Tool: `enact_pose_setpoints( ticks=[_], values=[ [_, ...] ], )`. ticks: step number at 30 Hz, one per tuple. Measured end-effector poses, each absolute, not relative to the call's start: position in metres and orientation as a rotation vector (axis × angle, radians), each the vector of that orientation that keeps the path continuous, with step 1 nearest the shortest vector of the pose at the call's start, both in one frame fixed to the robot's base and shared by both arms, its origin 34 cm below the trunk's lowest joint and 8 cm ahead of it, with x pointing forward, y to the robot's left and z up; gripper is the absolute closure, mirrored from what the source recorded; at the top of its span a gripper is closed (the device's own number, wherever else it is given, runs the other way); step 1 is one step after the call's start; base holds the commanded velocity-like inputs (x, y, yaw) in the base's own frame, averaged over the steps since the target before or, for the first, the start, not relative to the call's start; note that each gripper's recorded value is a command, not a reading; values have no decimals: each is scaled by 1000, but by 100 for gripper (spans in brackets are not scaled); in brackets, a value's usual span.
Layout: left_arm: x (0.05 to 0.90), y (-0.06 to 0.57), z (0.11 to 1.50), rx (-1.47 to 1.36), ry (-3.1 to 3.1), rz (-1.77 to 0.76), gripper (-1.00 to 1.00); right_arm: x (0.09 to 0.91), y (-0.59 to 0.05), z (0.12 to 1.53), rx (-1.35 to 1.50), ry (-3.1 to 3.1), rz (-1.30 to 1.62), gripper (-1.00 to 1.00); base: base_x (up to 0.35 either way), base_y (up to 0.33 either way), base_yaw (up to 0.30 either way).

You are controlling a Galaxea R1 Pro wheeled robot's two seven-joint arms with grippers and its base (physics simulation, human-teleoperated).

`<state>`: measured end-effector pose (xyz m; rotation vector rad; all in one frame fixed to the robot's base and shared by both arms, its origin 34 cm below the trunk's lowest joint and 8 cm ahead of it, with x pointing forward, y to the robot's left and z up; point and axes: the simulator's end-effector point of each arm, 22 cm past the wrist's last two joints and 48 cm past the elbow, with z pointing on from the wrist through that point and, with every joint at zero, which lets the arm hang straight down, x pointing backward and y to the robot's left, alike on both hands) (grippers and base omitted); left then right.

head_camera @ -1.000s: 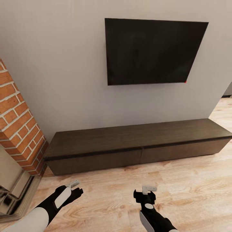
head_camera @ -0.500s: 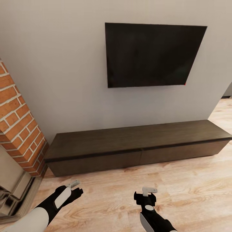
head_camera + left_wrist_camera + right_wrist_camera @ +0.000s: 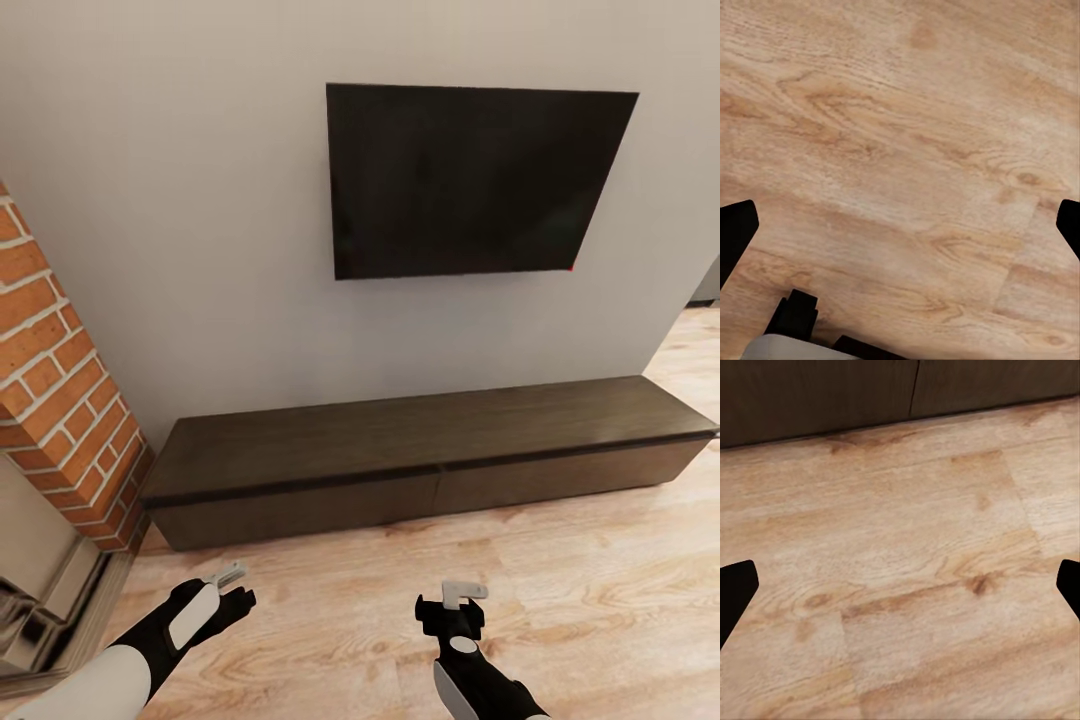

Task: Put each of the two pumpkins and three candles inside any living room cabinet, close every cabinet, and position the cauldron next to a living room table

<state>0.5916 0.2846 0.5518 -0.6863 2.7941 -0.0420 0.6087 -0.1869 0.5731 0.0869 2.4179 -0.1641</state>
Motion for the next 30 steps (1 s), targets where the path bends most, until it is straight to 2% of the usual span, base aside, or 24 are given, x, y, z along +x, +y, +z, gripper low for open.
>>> enact_pose_setpoints(
  ticks=[22,30],
  values=[
    [590,286,585,-687,2797,-38,-100,607,-189,606,90,2422,-168,-100,0,0,0],
    [583,299,591,-711,2775,18,-100,568,-210,590,90,2462,-232,-100,0,0,0]
  ],
)
